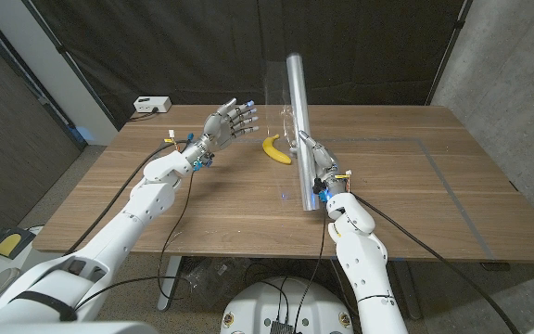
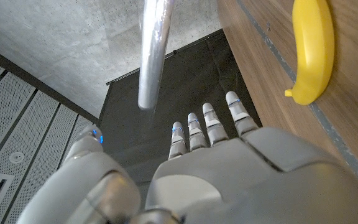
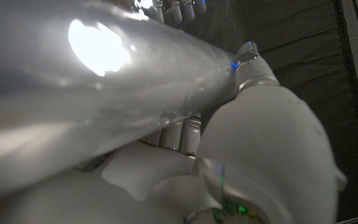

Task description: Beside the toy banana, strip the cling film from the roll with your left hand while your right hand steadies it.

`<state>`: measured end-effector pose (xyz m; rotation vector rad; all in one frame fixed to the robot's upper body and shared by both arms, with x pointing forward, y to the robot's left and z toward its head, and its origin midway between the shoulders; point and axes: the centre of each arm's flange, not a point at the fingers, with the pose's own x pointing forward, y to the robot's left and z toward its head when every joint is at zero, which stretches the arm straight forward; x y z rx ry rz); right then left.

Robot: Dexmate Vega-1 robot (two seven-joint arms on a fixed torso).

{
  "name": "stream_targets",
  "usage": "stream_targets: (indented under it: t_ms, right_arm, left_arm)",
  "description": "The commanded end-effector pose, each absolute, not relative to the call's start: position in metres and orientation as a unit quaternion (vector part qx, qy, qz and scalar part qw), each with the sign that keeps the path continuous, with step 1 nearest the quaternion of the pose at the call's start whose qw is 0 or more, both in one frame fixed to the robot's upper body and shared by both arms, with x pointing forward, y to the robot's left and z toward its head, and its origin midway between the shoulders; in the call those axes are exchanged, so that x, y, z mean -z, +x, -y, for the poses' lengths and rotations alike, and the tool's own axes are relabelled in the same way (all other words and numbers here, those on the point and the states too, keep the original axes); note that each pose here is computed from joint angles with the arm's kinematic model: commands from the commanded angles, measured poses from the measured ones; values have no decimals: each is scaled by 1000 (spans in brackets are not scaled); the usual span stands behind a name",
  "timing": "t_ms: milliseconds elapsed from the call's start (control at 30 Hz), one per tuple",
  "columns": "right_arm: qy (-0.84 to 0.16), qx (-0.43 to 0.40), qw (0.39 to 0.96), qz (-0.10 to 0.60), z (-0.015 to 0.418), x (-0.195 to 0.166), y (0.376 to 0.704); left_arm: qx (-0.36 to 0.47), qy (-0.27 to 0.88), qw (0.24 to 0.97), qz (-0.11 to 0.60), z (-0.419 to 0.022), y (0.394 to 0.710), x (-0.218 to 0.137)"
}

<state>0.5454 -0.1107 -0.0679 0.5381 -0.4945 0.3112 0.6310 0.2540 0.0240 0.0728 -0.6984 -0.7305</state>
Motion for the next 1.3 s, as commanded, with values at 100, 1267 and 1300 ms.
stream_targets:
  t_ms: [100,1267,1300]
  right_arm:
    - [247,-123,931,238,111,70,547]
    - [179,-221,924,255,77,51,535]
    - [185,-226,923,250,75,51,535]
  left_arm:
    - [334,69,869,358,-255,613,-33]
    - [283,105,888,348,-227,603,-47]
    - [278,105,889,347,-227,602,-47]
